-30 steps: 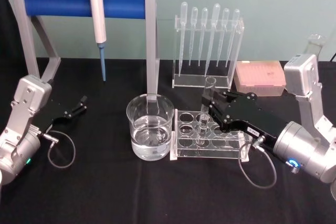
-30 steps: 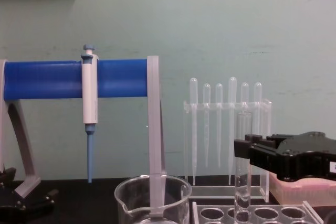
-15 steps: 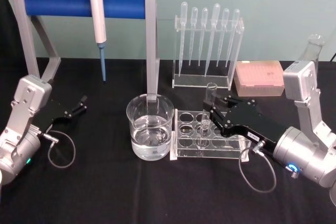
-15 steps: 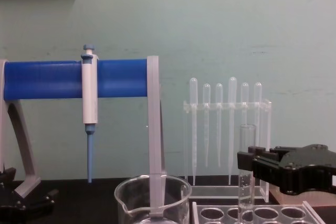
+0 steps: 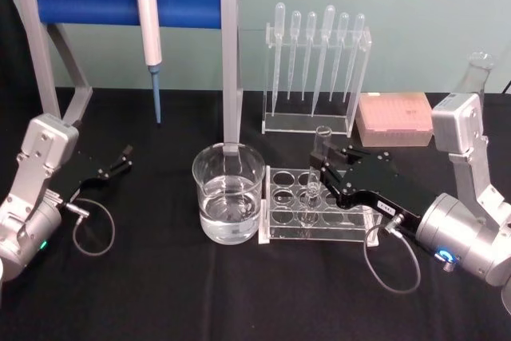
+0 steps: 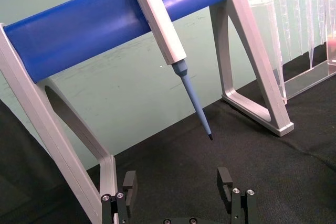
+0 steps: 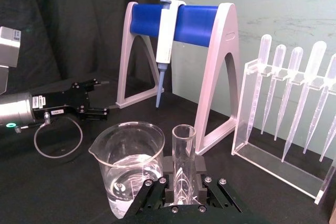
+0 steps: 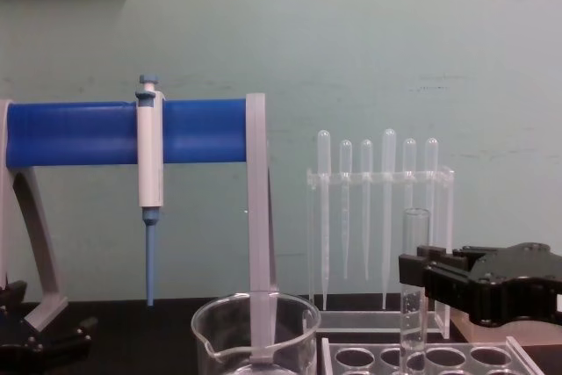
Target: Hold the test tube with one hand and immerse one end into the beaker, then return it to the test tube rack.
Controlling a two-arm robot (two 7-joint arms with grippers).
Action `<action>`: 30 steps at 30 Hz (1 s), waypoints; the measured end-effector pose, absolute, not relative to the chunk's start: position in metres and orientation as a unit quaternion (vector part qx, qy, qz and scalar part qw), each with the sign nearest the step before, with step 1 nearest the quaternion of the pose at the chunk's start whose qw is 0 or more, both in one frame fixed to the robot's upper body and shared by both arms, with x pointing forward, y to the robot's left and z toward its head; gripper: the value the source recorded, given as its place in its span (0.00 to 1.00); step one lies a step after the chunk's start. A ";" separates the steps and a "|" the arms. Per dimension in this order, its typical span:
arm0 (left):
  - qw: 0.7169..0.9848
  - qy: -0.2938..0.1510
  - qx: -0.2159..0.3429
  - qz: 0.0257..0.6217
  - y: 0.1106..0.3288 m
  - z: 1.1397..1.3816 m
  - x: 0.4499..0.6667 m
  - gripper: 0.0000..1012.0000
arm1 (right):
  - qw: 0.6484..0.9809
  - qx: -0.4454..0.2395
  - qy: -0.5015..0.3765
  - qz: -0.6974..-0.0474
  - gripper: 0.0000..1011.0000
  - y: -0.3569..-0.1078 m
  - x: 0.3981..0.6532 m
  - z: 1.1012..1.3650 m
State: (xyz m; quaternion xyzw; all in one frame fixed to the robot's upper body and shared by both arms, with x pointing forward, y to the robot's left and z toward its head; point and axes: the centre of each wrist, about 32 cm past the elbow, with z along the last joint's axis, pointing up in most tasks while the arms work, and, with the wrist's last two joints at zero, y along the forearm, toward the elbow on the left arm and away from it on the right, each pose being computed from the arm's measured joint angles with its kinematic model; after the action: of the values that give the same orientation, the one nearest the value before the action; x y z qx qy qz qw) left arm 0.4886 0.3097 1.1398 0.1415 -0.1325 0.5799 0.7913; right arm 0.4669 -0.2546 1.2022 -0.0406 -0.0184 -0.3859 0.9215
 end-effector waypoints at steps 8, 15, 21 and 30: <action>0.791 -0.132 0.141 0.580 0.310 1.140 0.489 0.99 | 0.921 -0.041 -0.019 -0.386 0.38 -0.255 0.467 1.202; 0.791 -0.132 0.141 0.580 0.310 1.140 0.489 0.99 | 0.922 -0.041 -0.019 -0.386 0.59 -0.254 0.467 1.203; 0.791 -0.132 0.141 0.580 0.310 1.140 0.489 0.99 | 0.916 -0.019 -0.036 -0.399 0.78 -0.255 0.462 1.211; 0.791 -0.132 0.141 0.580 0.310 1.140 0.489 0.99 | 0.882 0.049 -0.067 -0.464 0.99 -0.254 0.451 1.225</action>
State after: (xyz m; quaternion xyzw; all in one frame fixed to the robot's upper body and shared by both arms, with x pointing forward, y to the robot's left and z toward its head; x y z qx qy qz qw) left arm 0.4886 0.3097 1.1398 0.1415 -0.1325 0.5799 0.7913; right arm 0.4512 -0.2540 1.2254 0.0486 -0.0667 -0.4636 0.8822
